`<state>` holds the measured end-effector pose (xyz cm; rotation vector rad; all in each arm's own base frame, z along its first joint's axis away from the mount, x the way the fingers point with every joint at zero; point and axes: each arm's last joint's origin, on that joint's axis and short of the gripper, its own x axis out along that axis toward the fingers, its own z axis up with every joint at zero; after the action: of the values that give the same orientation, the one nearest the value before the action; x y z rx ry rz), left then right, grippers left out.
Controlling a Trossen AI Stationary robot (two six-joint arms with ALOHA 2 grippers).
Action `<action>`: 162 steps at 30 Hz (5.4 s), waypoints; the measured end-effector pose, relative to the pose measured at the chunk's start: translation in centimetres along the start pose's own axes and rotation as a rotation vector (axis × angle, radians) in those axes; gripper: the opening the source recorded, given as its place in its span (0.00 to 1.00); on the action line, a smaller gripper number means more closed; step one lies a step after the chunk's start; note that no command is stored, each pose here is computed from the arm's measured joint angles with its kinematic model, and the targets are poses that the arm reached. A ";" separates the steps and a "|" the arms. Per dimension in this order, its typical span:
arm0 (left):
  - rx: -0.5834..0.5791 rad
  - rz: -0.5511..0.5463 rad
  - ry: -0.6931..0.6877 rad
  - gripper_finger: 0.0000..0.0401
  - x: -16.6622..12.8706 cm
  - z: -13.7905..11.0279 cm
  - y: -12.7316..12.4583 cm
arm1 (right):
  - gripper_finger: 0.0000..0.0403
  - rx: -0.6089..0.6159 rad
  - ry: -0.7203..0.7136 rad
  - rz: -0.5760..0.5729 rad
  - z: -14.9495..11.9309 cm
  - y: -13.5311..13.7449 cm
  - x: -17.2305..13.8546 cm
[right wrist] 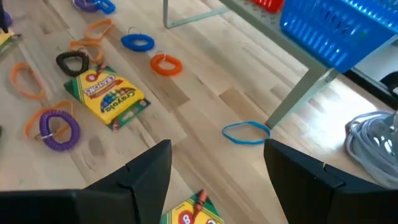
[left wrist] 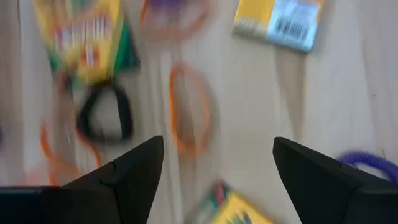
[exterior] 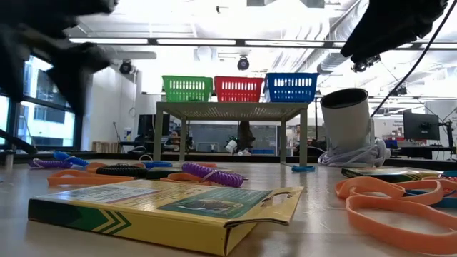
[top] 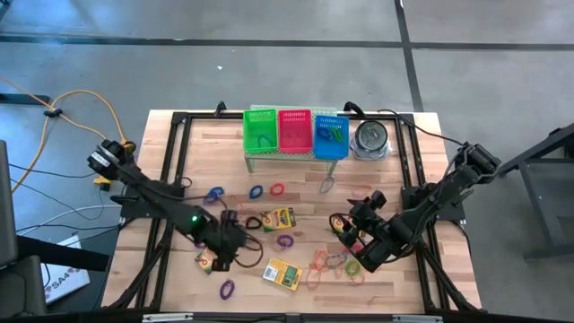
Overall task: Pick & Place Office Desk Supplies
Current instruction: Put the yellow crayon box into the red bin on the shelf
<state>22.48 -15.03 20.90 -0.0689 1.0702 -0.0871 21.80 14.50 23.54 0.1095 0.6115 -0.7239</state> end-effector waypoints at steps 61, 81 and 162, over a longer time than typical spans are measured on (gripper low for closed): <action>-0.488 0.132 -0.033 0.86 1.7 0.3 1.1 | 0.61 -0.089 -0.079 -0.091 1.3 -0.5 1.7; -0.952 0.134 0.333 0.86 1.1 -2.2 0.8 | 0.61 -0.089 -0.089 -0.095 1.4 -0.6 1.7; -0.701 -0.447 0.217 0.86 2.0 4.1 5.4 | 0.61 -0.098 -0.086 -0.089 1.4 -0.5 1.7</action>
<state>27.24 -9.80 20.58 -0.9501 1.2451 -0.1206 23.15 12.73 23.79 -0.0391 0.5715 -0.7792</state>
